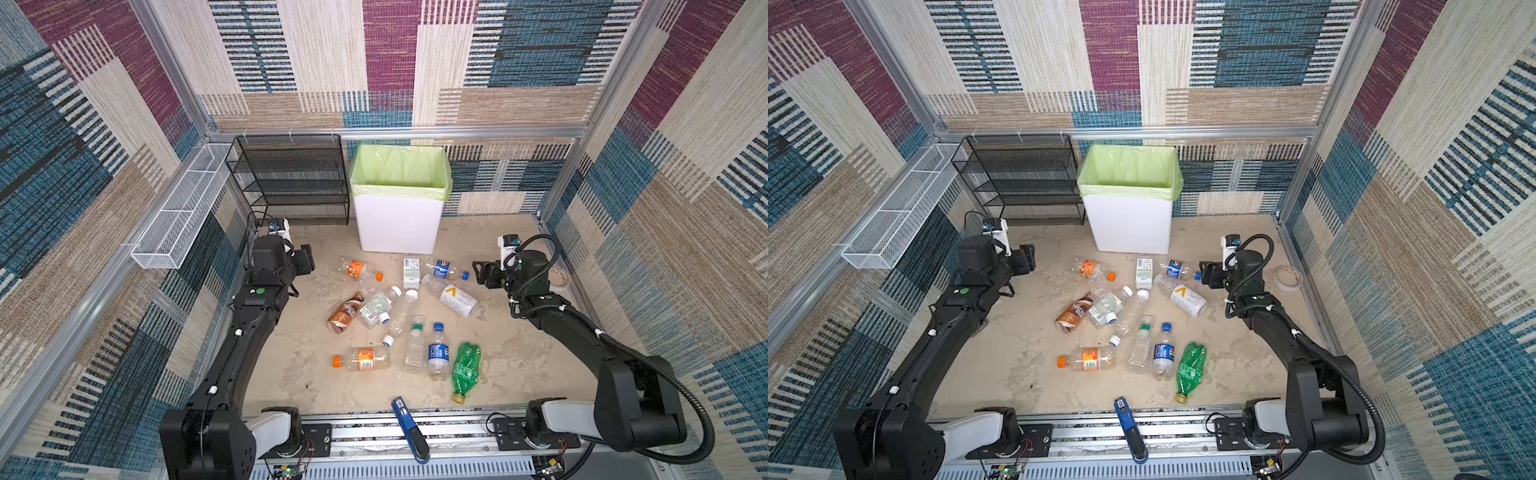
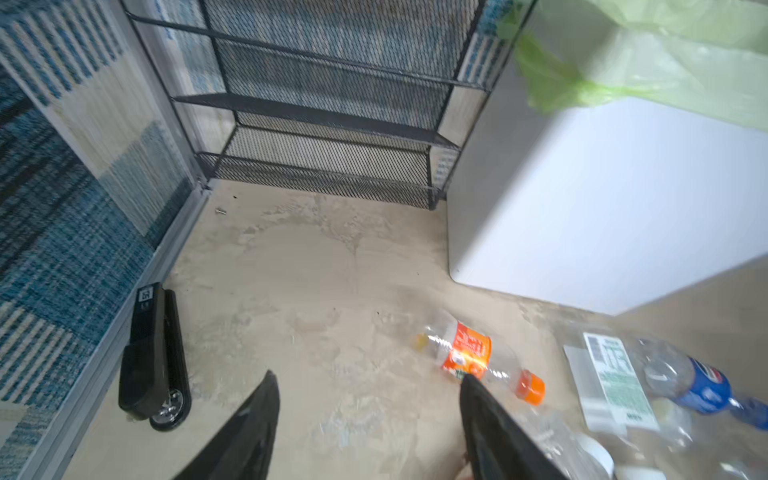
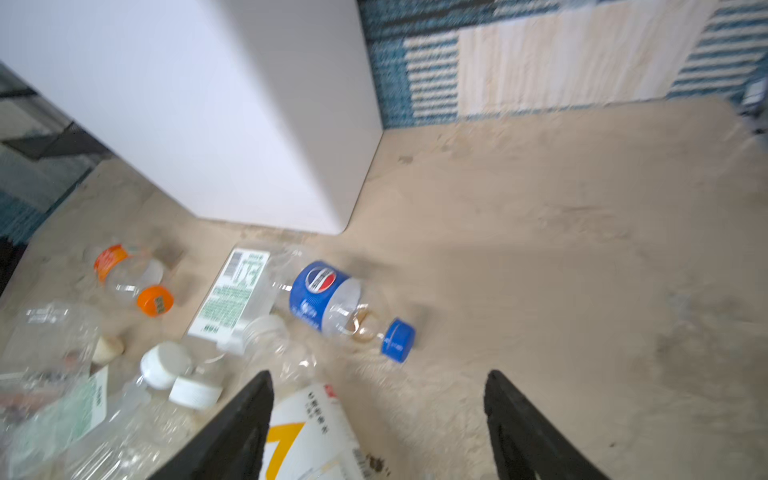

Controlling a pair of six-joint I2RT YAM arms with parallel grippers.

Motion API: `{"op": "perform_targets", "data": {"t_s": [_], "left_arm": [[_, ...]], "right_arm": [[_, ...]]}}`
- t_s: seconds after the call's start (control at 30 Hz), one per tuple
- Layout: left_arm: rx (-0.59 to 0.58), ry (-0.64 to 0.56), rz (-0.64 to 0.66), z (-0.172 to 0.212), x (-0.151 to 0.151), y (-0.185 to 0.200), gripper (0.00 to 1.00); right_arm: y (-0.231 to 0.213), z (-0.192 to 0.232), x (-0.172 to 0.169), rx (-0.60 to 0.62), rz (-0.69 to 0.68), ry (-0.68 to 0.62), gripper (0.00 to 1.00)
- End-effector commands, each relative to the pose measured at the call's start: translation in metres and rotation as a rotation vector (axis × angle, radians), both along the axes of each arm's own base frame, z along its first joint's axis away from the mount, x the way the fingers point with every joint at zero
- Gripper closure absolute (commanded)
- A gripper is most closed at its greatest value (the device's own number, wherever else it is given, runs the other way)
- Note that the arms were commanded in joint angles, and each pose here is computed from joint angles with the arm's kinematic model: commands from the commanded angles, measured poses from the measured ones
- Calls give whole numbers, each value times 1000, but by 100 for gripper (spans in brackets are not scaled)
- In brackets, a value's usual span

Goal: Throw the plastic bottles in the bin
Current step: 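Move the right gripper over the clear bottle with yellow-arrow label, then close the right gripper on the yellow-arrow bottle while the left arm reaches forward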

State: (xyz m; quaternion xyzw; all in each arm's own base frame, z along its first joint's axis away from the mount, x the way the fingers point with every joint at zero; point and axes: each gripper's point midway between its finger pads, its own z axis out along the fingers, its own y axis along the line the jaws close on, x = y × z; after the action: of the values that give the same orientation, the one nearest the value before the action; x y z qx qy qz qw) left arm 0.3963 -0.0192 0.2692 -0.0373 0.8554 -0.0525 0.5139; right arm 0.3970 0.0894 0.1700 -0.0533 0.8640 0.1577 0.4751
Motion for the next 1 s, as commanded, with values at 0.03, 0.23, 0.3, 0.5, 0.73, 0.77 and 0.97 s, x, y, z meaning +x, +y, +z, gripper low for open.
{"op": "perform_targets", "data": {"t_s": [0.03,0.23,0.3,0.5,0.73,0.77,0.97], "left_arm": [[-6,178,-170,-40,-29,-25,30],[-112,168,-250,-47,-24,-46,29],[-117,189,-249,-48,-23,-46,30],[-127,164,-249,-44,-26,-47,29],[-144,178,-254,-47,-26,-49,30],[-145,179,-253,-48,-26,-49,29],[-138,179,-245,-49,-26,-47,30]], "right_arm": [[16,-40,-35,-116,138,208,18],[36,-51,-40,-178,244,259,18],[41,-56,-40,-200,268,268,17],[47,-78,-31,-279,295,298,16],[63,-100,-19,-335,335,297,17],[64,-102,-17,-349,334,295,17],[77,-108,-16,-347,370,268,19]]}}
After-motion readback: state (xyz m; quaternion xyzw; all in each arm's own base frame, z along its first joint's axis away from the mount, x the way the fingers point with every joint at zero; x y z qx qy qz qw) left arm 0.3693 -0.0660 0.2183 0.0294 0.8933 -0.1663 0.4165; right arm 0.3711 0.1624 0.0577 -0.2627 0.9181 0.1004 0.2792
